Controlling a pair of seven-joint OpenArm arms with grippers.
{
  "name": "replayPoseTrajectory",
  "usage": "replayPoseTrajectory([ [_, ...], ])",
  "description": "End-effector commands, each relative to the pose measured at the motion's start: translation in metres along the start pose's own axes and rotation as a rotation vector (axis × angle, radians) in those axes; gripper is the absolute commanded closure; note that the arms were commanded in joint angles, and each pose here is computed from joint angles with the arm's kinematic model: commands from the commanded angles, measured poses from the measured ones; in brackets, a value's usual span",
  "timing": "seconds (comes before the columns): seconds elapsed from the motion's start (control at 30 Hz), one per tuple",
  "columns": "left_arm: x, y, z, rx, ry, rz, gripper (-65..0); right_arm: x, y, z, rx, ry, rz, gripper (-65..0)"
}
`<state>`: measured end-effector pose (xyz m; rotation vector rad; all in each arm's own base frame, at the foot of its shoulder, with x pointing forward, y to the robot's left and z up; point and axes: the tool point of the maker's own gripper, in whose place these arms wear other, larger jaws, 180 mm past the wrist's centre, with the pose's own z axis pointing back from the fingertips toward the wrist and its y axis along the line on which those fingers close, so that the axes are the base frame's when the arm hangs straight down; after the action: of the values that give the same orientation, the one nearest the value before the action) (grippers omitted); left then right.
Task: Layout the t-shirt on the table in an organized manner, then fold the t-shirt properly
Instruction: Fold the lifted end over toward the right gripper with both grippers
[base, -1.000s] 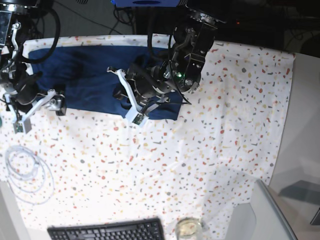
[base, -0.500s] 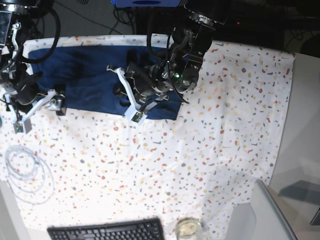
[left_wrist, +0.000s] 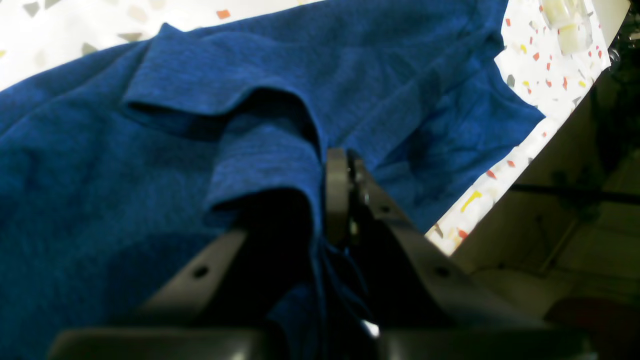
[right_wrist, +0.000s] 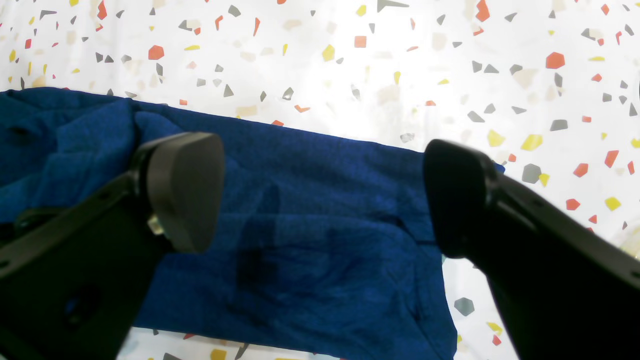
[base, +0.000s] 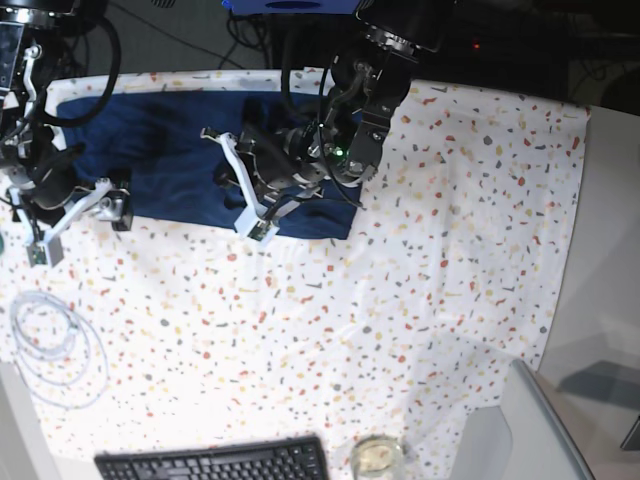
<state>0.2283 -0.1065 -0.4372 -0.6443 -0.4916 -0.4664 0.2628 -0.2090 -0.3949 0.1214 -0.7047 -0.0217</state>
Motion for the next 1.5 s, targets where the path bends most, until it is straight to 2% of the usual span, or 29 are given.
replayPoseTrajectory([
  [0.0,0.018,-0.015,-0.001,-0.04,-0.048,-0.019,0.0,0.015,-0.001,0.003,0.002,-0.049,0.012,-59.1],
  [0.3,0.026,-0.018,-0.002,-0.046,-0.056,-0.042,0.0,0.015,-0.001,0.003,0.002,-0.049,0.012,-59.3],
  [0.93,0.027,-0.017,-0.002,-0.035,-0.056,-0.02,0.0,0.016,-0.001,0.003,0.003,-0.049,0.011,-59.3],
  [1.0,0.026,-0.018,-0.002,-0.036,-0.054,-0.021,-14.8,0.015,-0.001,0.003,0.003,-0.048,0.011,-59.3],
  [1.07,0.024,-0.026,-0.004,-0.052,-0.043,-0.045,-26.7,0.014,-0.001,0.003,0.003,-0.046,0.011,-59.3],
  [1.17,0.026,-0.044,-0.009,-0.086,-0.027,-0.112,-38.3,0.014,-0.001,0.003,0.003,-0.046,0.011,-59.3],
  [1.23,0.024,-0.056,-0.011,-0.108,-0.015,-0.148,-41.6,0.015,-0.001,0.003,0.003,-0.048,0.011,-59.3],
  [1.47,0.029,-0.066,-0.013,-0.127,-0.021,-0.18,-41.6,0.014,-0.002,0.003,0.002,-0.047,0.01,-59.0],
])
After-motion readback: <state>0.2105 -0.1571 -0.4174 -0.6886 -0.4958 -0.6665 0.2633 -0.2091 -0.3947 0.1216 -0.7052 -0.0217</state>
